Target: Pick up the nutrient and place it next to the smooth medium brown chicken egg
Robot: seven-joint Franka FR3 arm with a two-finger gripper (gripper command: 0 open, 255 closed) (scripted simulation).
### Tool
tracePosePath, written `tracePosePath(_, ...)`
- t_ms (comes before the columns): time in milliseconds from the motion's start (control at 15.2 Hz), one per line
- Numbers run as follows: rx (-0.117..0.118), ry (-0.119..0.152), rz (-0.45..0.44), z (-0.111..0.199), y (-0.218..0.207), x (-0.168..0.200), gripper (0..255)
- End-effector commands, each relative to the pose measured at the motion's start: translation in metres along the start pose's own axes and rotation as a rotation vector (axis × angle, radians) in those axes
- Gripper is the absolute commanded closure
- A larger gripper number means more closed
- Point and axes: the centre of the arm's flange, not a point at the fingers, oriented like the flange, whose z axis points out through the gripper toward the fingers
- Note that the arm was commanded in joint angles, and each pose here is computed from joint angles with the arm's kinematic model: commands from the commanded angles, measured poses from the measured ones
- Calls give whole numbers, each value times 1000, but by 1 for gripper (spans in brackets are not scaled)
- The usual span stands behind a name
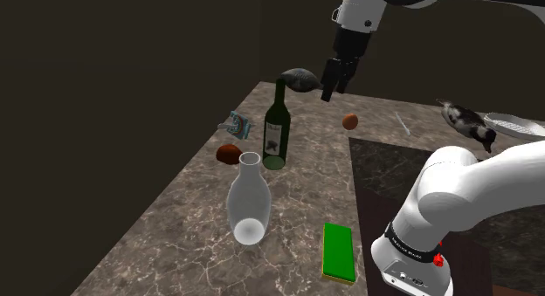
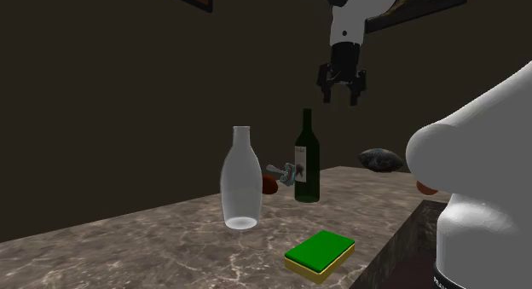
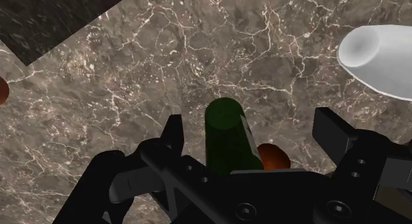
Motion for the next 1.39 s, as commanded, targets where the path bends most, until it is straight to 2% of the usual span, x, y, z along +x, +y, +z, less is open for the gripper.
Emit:
tracePosePath(0, 0, 0, 0, 0, 0, 0, 0)
tracePosePath(1320, -178, -91, -161, 165, -108, 204, 0)
